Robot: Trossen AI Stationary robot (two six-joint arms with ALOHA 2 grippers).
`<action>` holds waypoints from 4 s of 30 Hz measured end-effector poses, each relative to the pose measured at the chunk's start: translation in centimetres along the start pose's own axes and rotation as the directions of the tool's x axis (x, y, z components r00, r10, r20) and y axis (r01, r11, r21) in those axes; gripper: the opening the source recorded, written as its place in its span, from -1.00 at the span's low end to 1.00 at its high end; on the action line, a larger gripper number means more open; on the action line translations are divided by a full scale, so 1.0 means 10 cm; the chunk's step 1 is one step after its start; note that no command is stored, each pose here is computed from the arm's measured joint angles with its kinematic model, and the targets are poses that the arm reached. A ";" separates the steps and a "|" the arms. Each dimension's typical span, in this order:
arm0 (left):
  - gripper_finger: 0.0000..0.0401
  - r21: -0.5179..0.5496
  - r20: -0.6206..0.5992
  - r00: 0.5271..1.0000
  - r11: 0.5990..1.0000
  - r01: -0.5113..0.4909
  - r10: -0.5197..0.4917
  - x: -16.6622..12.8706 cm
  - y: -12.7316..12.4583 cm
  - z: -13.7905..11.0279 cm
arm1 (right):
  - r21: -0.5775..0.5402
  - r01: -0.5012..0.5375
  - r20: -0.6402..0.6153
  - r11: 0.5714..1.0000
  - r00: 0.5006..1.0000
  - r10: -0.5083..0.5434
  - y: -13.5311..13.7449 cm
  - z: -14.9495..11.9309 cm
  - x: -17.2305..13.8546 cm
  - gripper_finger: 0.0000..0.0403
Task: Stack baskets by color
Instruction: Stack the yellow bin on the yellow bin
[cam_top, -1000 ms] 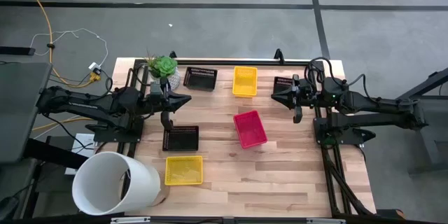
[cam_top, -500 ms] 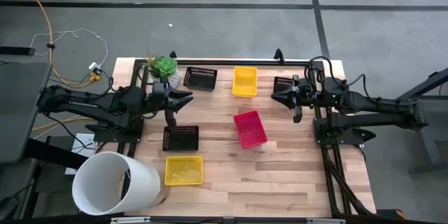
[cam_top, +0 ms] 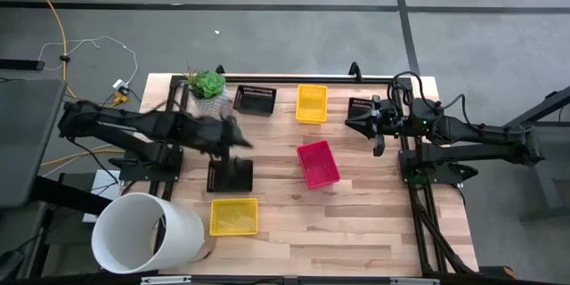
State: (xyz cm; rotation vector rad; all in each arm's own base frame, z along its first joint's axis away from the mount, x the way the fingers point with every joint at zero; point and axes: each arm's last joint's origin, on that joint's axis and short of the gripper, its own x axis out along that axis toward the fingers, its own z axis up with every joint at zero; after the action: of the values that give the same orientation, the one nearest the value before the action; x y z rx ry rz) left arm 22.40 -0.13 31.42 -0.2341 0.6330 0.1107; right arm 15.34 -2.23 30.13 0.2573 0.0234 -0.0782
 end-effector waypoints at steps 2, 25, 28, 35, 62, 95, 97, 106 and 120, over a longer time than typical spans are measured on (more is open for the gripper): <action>0.29 0.024 -0.120 0.991 0.998 0.056 -0.053 0.12 -0.10 -0.06 | 0.000 0.000 0.000 1.000 1.000 0.000 0.00 0.00 0.00 -1.00; 0.28 0.192 -0.601 0.792 0.981 0.014 0.106 1.12 -0.79 -0.96 | 0.022 0.013 -0.046 1.000 0.999 -0.011 -0.01 -0.04 0.00 -1.00; 0.28 0.188 -0.586 0.801 0.982 -0.011 0.121 1.12 -0.79 -0.95 | 0.023 0.007 -0.053 1.000 0.999 -0.006 -0.01 -0.05 0.00 -1.00; 0.28 0.186 -0.588 0.801 0.982 -0.005 0.116 1.09 -0.79 -0.94 | 0.023 0.000 -0.060 1.000 0.998 0.001 -0.01 -0.06 0.00 -1.00; -0.39 0.278 -0.640 0.754 0.960 0.045 0.150 1.27 -0.73 -1.13 | 0.024 0.003 -0.066 1.000 0.998 -0.001 -0.01 -0.06 0.00 -1.00; -1.00 -0.116 0.209 0.954 0.974 -0.195 0.216 0.29 -0.04 0.70 | 0.211 -0.120 0.225 0.970 0.972 0.071 0.07 0.24 -0.12 -1.00; -1.00 -0.195 0.274 0.919 0.952 -0.235 0.283 0.35 0.20 0.81 | 0.224 -0.124 0.229 0.967 0.971 0.072 0.07 0.24 -0.14 -1.00; -1.00 -0.628 0.268 0.851 0.752 -0.200 0.451 1.02 1.16 0.88 | 0.204 -0.089 0.248 0.975 0.968 0.037 0.07 0.25 -0.15 -1.00; -1.00 -0.797 0.027 0.786 0.488 -0.355 0.617 1.69 1.67 0.80 | 0.201 -0.030 0.257 0.979 0.966 -0.023 0.05 0.25 -0.15 -1.00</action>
State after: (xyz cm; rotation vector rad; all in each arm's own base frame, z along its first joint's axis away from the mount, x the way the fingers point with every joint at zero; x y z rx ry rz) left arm 37.62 18.58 24.54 -0.8473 0.2709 1.0005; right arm 13.89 -2.30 32.72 0.4507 -0.2466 -0.1103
